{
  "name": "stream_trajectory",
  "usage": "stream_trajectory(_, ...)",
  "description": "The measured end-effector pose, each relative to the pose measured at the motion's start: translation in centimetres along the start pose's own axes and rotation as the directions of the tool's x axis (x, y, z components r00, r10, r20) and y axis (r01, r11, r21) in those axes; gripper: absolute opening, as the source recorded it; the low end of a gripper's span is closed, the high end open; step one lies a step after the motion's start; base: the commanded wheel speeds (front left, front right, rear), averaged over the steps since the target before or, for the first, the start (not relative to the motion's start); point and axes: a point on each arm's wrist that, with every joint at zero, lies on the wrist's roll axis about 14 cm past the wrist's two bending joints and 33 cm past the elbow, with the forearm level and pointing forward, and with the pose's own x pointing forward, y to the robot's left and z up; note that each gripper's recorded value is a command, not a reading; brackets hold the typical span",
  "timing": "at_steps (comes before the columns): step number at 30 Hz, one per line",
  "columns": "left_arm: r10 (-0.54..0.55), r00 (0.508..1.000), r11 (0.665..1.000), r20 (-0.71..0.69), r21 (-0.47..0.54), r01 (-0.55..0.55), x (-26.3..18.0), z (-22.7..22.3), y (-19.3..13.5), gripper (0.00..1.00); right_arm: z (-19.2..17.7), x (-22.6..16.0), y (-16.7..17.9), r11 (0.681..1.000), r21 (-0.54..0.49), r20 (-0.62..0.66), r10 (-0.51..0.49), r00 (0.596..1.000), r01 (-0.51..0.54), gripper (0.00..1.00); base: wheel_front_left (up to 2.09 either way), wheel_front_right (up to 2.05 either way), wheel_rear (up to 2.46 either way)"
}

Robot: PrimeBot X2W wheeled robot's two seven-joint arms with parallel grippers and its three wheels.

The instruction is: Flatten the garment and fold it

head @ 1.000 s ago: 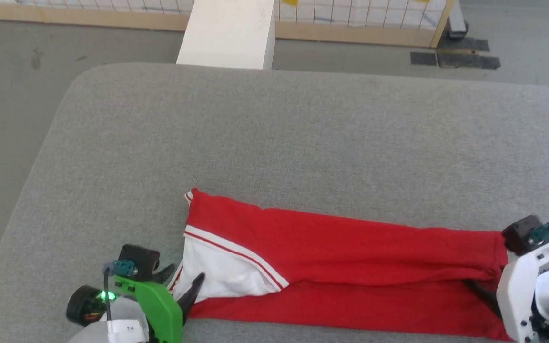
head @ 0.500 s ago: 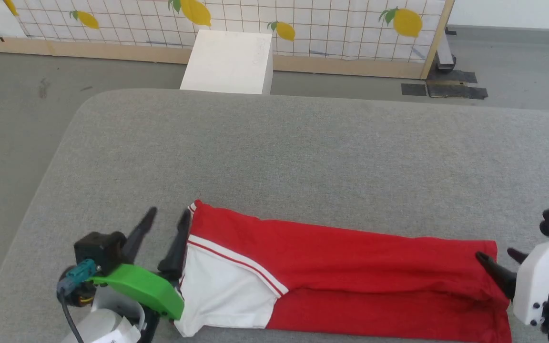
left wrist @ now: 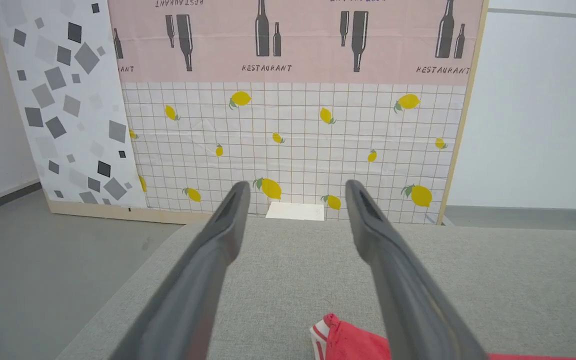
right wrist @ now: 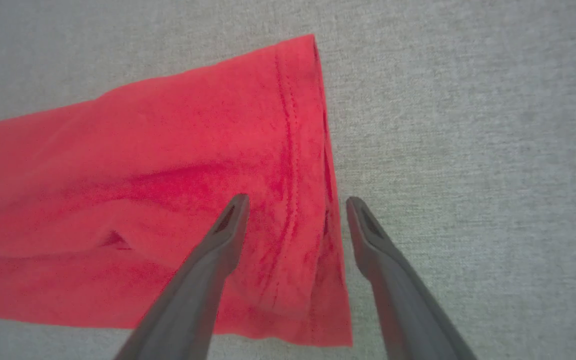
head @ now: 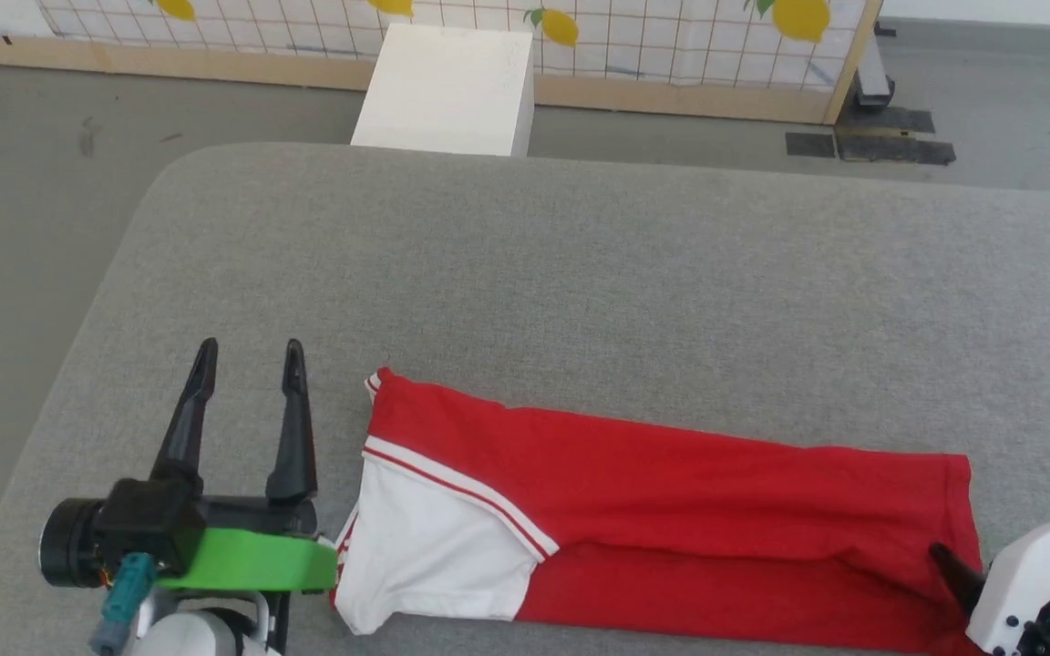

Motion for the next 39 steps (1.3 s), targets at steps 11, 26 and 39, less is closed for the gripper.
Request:
stream_trajectory(11, -0.033, 0.998, 0.999, -0.049, 0.034, 0.035, -0.3, -1.8, -0.3, 1.0, -1.9, 2.5, 0.6, 1.0, -0.001, -0.121, -0.006, 0.993, 0.006, 1.0, 0.0, 0.0, 0.0)
stream_trajectory(26, -0.028, 0.997, 0.999, -0.065, 0.035, 0.03, -0.5, -2.4, 0.2, 1.0, -2.0, 2.7, 2.0, 0.999, -0.015, -0.117, 0.045, 0.992, -0.047, 0.0, 0.0, 0.0, 0.0)
stream_trajectory(39, -0.055, 0.997, 0.998, -0.054, 0.006, 0.056, -0.7, -2.1, -0.8, 1.0, 2.3, -1.0, -8.9, 0.969, -0.056, 0.03, -0.24, 0.97, 0.241, 0.0, 0.0, 0.0, 0.0)
